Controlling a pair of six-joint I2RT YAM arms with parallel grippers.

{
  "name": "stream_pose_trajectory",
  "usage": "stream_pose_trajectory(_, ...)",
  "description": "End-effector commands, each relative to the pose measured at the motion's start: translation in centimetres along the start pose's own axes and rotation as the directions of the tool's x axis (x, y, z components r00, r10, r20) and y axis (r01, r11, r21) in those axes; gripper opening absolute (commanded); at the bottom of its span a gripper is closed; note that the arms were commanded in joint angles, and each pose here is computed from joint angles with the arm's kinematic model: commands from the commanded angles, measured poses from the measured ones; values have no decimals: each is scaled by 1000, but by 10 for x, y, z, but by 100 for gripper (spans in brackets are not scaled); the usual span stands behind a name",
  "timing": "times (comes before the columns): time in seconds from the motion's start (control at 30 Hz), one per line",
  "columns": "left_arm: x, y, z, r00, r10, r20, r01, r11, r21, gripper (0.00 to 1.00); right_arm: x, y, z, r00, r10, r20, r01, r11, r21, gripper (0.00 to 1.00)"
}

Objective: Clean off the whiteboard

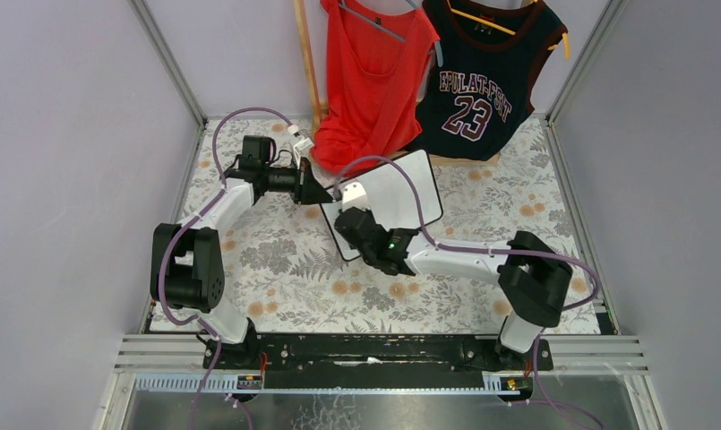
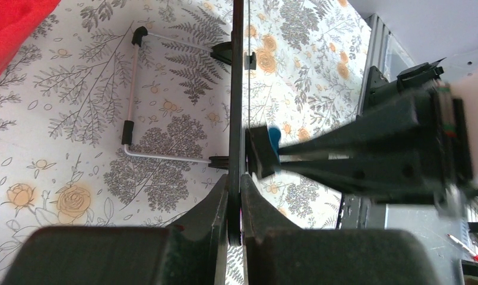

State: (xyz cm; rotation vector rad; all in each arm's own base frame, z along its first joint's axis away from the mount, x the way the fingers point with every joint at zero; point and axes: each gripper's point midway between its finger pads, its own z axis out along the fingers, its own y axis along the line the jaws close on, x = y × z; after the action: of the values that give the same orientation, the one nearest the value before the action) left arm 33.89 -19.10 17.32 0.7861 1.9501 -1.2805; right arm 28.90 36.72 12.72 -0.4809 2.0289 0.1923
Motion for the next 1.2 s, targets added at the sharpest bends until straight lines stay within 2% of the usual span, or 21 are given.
stream_pose_trajectory(0.0,9,-2,3,999,15,-33,-15,1000,-10,0,-4,-68,-13,998,53,23,-56,985,162,0)
stream_pose_trajectory(0.1,9,-1,3,999,14,-33,-14,1000,-11,0,-9,-94,-23,997,66,42,-73,978,195,0)
stream_pose_trajectory(0.23,10,1,4,999,5,-37,-6,1000,-9,0,-15,-92,-26,997,69,38,-74,984,160,0)
stream_pose_trajectory(0.33,11,2,4,999,2,-38,-2,1000,-11,0,-11,-72,-21,995,97,20,-98,990,100,0)
stream_pose_trajectory(0.6,10,0,4,999,9,-37,-10,1000,-16,0,-10,9,-11,999,52,14,-51,998,-43,0)
stream_pose_trajectory(0.73,10,0,3,999,8,-37,-8,1000,-16,0,-17,33,-8,999,46,21,-44,996,-81,0)
stream_pose_trajectory(0.87,11,0,3,999,9,-38,-9,1000,-15,0,-23,34,-3,999,24,33,-22,998,-61,0)
stream_pose_trajectory(1.07,12,0,3,999,8,-39,-8,1000,-15,0,-66,28,-3,993,-32,109,33,999,-4,0)
stream_pose_trajectory(1.17,12,0,3,999,9,-39,-10,1000,-16,0,-69,20,2,993,-40,107,39,999,16,0)
